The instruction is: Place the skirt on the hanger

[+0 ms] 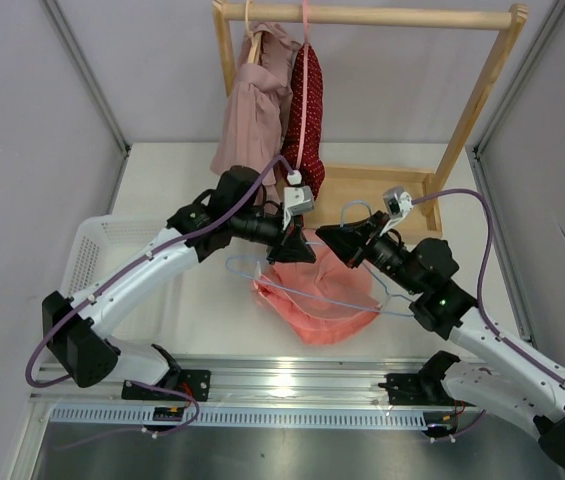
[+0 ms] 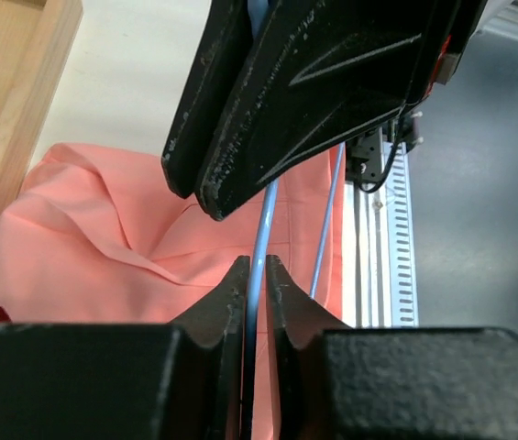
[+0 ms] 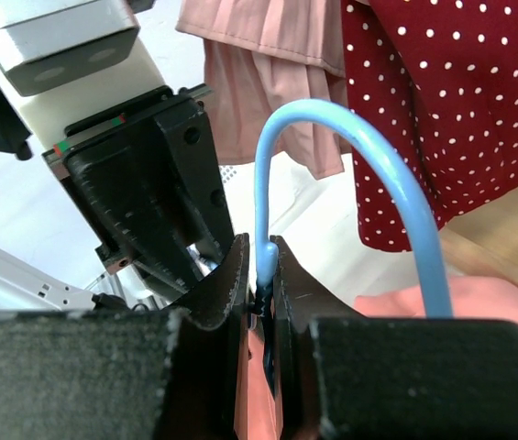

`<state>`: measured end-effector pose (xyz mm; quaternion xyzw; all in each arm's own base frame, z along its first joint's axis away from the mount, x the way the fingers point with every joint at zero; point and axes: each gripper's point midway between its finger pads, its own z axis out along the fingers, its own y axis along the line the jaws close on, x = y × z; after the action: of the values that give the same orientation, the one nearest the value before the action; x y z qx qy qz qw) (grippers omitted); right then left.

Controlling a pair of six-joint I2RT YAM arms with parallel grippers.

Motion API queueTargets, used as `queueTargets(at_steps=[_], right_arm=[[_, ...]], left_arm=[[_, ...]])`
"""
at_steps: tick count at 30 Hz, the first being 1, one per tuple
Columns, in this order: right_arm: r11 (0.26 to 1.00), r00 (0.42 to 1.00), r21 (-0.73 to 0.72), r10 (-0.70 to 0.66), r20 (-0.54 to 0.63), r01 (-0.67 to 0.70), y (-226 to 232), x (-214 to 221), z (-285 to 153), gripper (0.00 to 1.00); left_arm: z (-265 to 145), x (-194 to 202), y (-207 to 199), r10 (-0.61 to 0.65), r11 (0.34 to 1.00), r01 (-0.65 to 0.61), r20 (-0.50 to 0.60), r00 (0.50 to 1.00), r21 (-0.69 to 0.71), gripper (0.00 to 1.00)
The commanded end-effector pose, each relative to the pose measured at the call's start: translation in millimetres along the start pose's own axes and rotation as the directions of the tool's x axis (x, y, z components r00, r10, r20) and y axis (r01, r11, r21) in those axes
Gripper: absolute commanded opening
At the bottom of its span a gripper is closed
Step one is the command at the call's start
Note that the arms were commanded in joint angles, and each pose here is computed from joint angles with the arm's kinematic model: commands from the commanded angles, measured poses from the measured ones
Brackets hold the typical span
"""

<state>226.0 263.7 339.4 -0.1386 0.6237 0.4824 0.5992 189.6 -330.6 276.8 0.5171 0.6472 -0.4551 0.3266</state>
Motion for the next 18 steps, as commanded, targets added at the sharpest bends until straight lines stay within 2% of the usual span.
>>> queueTargets(at_steps=[1, 5, 13, 18], right_arm=[[0.999, 0.989, -0.038, -0.012, 0.150, 0.017, 20, -54, -1, 0.00], [0.999, 0.988, -0.035, -0.019, 0.156, 0.025, 21, -56, -3, 0.00], [0.999, 0.988, -0.009, -0.030, 0.151, 0.031, 17, -59, -6, 0.00], [0.998, 0.985, 0.010, -0.057, 0.161, 0.056, 16, -65, -11, 0.00]], left_arm=[[2, -16, -28, 0.047, 0.986, -0.058, 0.075, 0.996, 0.156, 0.08], [2, -19, -37, 0.054, 0.973, -0.076, 0.108, 0.993, 0.216, 0.00], [-1, -36, -46, 0.034, 0.963, -0.074, 0.155, 0.987, 0.260, 0.00], [-5, -48, -60, 0.050, 0.937, -0.119, 0.210, 0.977, 0.328, 0.00]])
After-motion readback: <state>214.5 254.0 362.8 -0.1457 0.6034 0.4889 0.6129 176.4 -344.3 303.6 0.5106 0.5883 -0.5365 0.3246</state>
